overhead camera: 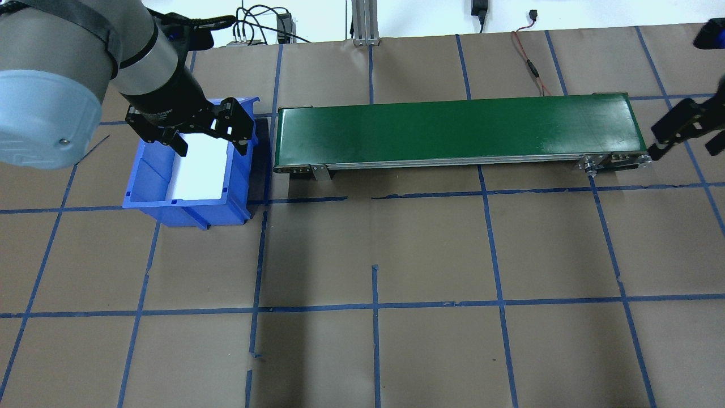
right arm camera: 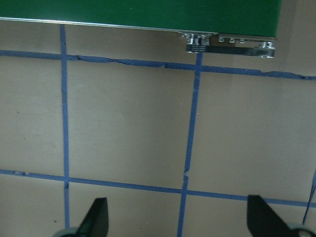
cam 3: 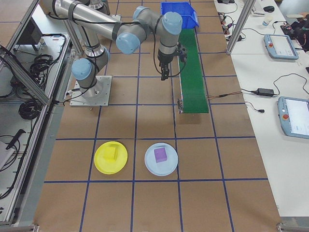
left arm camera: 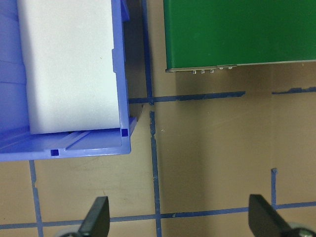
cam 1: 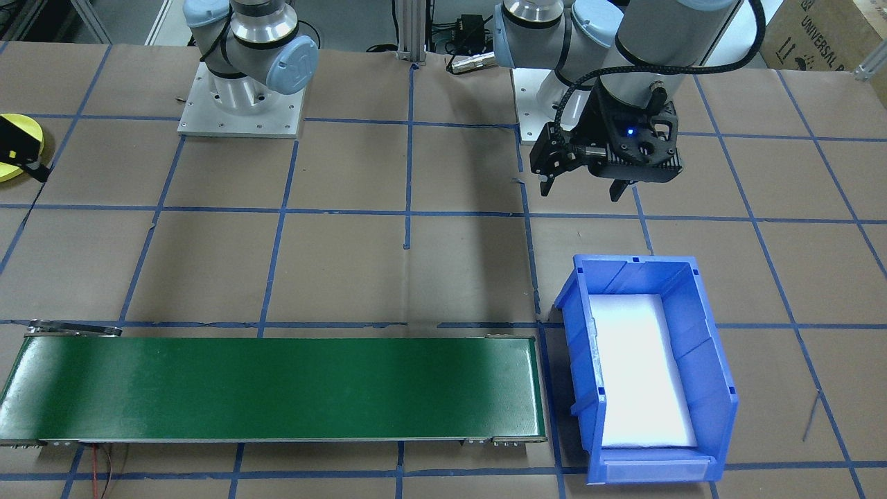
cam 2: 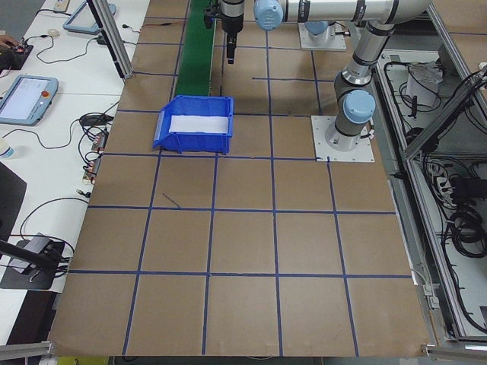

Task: Move block left to right into plate

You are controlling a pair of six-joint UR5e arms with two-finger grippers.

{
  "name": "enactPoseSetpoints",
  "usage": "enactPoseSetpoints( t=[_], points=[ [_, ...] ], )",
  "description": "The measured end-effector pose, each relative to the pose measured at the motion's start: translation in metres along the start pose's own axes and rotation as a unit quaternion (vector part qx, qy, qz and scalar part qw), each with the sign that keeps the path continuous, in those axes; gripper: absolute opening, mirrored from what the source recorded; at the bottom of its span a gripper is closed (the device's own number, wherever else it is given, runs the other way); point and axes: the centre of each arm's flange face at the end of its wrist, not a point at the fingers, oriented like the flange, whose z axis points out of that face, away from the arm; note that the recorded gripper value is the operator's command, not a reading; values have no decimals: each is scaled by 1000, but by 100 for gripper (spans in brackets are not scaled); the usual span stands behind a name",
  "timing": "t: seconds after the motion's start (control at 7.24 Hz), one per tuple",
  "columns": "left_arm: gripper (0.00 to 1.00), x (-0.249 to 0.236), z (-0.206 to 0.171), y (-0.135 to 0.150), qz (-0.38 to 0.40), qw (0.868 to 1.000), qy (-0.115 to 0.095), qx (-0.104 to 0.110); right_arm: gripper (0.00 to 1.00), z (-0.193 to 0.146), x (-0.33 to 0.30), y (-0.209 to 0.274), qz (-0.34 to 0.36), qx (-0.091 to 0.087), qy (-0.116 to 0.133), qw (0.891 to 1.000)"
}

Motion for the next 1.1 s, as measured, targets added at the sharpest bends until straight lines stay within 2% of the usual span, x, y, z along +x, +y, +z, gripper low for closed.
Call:
enactPoseSetpoints(
  t=[0.41,0.55,0.83,1.1],
  points=[
    [100,1,0,1,1,1000,-1,-1,100,-30,-142,-3,98,32,32,994],
    [100,1,0,1,1,1000,-2,-2,100,-35,-182,-2,111,42,36,992],
    [100,2,0,2,2,1000,-2,-1,100,-34,-221,0,126,45,32,991],
    [100,2,-1,1,2,1000,-1,0,100,-33,-227,1,130,48,33,990]
  ],
)
